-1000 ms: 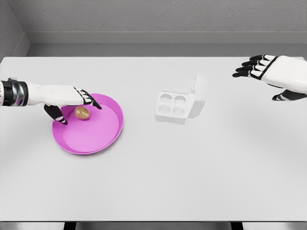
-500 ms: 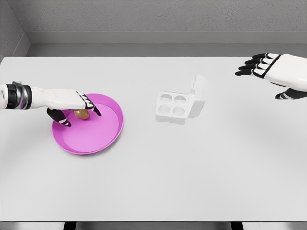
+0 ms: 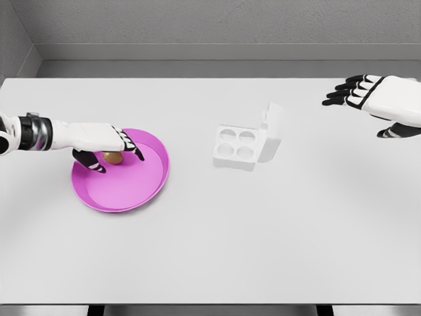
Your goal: Pack egg into the box and close the box lid
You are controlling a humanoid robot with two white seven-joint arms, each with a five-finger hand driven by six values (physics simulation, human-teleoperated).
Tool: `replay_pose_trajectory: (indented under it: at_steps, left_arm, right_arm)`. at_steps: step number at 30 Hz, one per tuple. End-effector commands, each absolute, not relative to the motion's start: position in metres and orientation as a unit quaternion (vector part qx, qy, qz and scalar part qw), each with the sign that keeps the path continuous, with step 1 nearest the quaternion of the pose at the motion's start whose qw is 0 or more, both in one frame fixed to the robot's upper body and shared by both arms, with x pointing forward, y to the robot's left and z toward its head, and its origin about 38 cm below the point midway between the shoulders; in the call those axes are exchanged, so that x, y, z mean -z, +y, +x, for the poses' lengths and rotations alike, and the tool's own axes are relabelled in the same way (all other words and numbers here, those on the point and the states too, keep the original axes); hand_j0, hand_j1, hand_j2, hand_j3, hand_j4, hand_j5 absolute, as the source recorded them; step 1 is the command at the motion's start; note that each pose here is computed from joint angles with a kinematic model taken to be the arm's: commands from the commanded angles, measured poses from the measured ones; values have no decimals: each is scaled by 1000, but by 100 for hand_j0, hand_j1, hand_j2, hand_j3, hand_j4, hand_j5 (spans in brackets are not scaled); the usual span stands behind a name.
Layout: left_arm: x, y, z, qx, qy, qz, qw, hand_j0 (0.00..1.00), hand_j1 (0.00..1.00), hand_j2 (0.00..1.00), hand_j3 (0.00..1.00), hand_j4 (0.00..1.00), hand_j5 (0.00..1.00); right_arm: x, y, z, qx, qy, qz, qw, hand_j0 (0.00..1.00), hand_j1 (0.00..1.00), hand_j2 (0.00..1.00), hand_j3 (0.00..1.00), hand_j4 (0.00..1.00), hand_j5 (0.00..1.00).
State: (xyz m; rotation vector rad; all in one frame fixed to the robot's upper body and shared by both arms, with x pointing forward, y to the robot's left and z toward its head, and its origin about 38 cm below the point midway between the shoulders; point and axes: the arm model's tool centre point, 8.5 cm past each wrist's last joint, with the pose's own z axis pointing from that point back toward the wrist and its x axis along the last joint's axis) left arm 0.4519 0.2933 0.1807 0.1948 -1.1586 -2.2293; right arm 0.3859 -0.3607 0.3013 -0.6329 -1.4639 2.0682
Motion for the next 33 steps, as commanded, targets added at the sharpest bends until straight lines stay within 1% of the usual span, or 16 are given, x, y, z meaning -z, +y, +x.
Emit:
replay_pose_trajectory:
  at_steps: [1, 31, 33]
  left_arm:
    - [-181, 293, 452, 841, -440, 73, 307, 76, 76, 76, 76, 76, 76]
    - [-173, 297, 453, 853, -417, 86, 303, 76, 76, 76, 76, 76, 76]
    - [-173, 297, 453, 853, -417, 86, 303, 74, 74, 74, 74, 74, 74]
  right_arm:
    - [-302, -361, 386, -763, -543, -234, 263, 100, 100, 100, 100, 100, 100]
    - [-301, -359, 386, -764, -543, -231, 262, 100, 100, 100, 100, 100, 100]
    - [-300, -359, 386, -764, -542, -231, 263, 100, 100, 100, 100, 100, 100]
